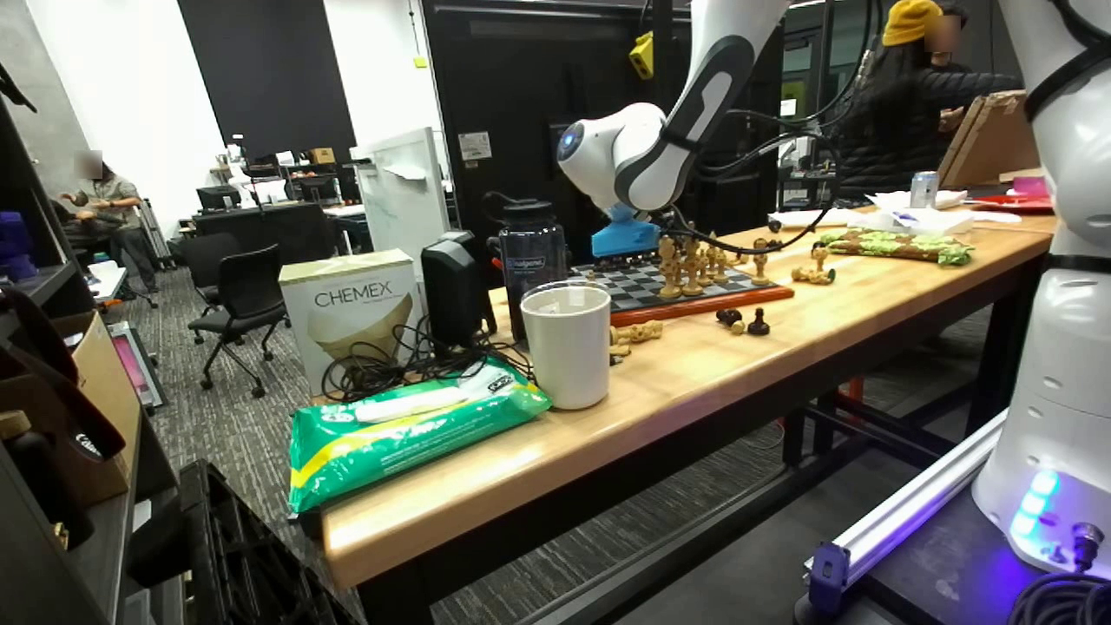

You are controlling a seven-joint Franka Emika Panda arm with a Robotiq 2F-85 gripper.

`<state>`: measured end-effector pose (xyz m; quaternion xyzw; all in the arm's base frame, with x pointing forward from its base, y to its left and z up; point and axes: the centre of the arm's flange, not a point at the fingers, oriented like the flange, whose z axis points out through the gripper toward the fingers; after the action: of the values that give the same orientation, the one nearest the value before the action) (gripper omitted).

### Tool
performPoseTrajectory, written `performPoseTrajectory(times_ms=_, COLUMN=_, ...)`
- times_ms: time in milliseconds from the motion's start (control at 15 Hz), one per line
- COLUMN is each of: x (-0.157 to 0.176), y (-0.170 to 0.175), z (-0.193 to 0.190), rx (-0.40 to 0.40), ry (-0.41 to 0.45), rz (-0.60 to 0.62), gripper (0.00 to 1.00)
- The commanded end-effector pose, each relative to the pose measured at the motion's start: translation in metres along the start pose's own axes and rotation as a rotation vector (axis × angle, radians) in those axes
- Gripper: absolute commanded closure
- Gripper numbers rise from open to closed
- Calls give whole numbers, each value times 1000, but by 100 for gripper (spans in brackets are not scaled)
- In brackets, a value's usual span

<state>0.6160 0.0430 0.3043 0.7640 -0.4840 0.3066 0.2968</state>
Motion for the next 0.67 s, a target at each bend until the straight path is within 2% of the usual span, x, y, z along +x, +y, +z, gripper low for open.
performPoseTrajectory(times_ms=0, x=8, y=8, z=-3, rx=6, ry=5, rz=37, gripper=0)
performPoseTrajectory(times_ms=600, x=19, y=11, z=-4, rx=3, ry=14, rz=65, gripper=0)
